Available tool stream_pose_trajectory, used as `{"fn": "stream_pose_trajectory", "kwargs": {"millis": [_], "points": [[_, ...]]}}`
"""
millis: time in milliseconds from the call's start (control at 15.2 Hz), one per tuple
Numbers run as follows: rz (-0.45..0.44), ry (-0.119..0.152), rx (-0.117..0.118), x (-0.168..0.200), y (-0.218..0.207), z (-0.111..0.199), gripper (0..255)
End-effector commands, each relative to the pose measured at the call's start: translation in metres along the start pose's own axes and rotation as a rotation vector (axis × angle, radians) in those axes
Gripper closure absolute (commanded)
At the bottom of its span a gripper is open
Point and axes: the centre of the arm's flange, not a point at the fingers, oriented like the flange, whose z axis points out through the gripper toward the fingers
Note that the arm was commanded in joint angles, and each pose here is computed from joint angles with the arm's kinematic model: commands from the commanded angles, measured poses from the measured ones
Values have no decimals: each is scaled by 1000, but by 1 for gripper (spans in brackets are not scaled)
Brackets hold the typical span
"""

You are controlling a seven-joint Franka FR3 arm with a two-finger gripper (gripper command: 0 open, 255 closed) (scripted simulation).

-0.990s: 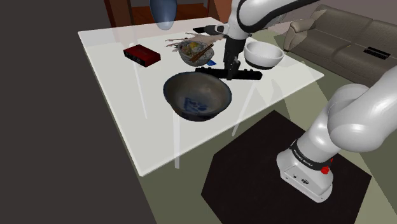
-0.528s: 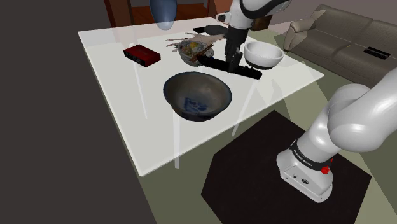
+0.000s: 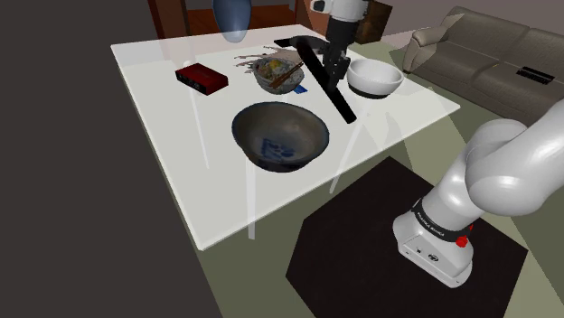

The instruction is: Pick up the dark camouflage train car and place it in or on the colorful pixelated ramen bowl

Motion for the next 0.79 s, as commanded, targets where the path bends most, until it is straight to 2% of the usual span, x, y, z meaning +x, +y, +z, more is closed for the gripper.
{"fn": "stream_pose_trajectory", "kwargs": {"millis": [0,396,726], "points": [[0,0,0,0,0,-11,255],[0,0,0,0,-1,-41,255],[0,0,0,35,54,-43,255]]}}
